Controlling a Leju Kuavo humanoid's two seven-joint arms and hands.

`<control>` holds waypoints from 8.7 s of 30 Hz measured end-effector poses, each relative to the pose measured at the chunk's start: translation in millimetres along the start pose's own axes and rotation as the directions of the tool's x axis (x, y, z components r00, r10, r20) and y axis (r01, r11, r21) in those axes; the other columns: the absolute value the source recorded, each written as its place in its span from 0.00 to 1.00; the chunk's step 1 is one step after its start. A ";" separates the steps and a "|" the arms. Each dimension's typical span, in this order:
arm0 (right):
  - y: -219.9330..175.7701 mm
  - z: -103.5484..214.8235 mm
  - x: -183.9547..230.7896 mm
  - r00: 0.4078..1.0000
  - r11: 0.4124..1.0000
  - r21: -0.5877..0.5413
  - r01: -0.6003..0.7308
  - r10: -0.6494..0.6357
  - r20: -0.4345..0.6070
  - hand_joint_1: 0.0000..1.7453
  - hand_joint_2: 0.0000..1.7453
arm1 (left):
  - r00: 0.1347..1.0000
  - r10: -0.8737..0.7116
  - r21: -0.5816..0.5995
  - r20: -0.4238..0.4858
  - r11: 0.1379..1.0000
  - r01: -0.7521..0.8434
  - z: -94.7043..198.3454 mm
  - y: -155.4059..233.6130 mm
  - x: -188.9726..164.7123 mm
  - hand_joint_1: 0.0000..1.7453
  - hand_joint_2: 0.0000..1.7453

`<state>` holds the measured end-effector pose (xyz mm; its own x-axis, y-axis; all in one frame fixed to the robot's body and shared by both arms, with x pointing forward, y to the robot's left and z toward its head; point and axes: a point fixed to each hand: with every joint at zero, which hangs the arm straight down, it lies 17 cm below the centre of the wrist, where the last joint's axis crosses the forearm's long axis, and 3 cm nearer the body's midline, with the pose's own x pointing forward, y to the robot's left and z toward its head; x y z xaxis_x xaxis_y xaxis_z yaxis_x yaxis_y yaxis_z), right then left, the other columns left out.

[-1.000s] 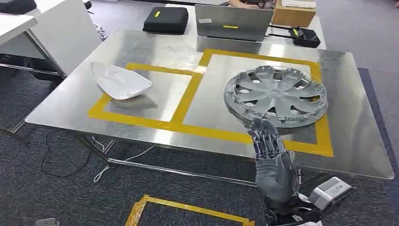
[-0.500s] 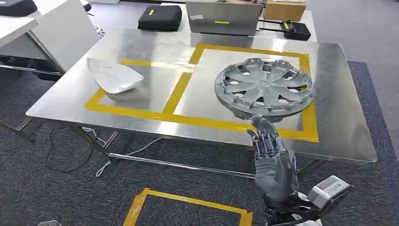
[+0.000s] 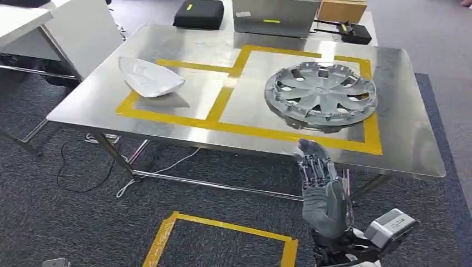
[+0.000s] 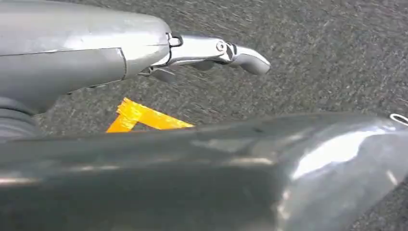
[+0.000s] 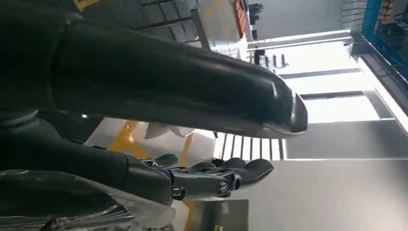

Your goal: Take the parts from the cabinet and place them on the table.

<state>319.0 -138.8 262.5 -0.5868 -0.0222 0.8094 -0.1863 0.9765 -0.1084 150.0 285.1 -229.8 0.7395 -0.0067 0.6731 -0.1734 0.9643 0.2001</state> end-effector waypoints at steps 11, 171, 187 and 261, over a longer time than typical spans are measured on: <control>-1.0 -0.7 2.1 1.000 1.000 -0.004 -0.001 0.001 0.005 0.00 0.00 | 1.000 0.004 0.001 -0.008 1.000 -0.004 2.1 -0.9 -3.6 0.00 0.00; -9.3 0.5 4.3 0.998 0.998 -0.017 -0.065 0.065 0.001 0.00 0.00 | 0.999 0.011 0.002 -0.036 1.000 -0.011 6.2 -2.1 -13.0 0.00 0.00; -9.4 0.5 4.5 0.998 0.998 -0.017 -0.066 0.066 0.002 0.00 0.00 | 0.999 0.015 0.002 -0.035 1.000 -0.015 6.2 -3.9 -11.7 0.00 0.00; -8.4 -0.7 6.0 0.998 0.998 -0.009 -0.065 0.065 0.004 0.00 0.00 | 0.998 0.029 0.010 -0.054 1.000 -0.029 10.1 -2.4 -17.5 0.00 0.00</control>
<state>317.7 -147.0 268.7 -0.6011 0.0406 0.7982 -0.1409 0.9777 -0.1559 130.9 280.3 -234.9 0.7683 0.0359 0.6391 -0.2010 0.9615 0.1875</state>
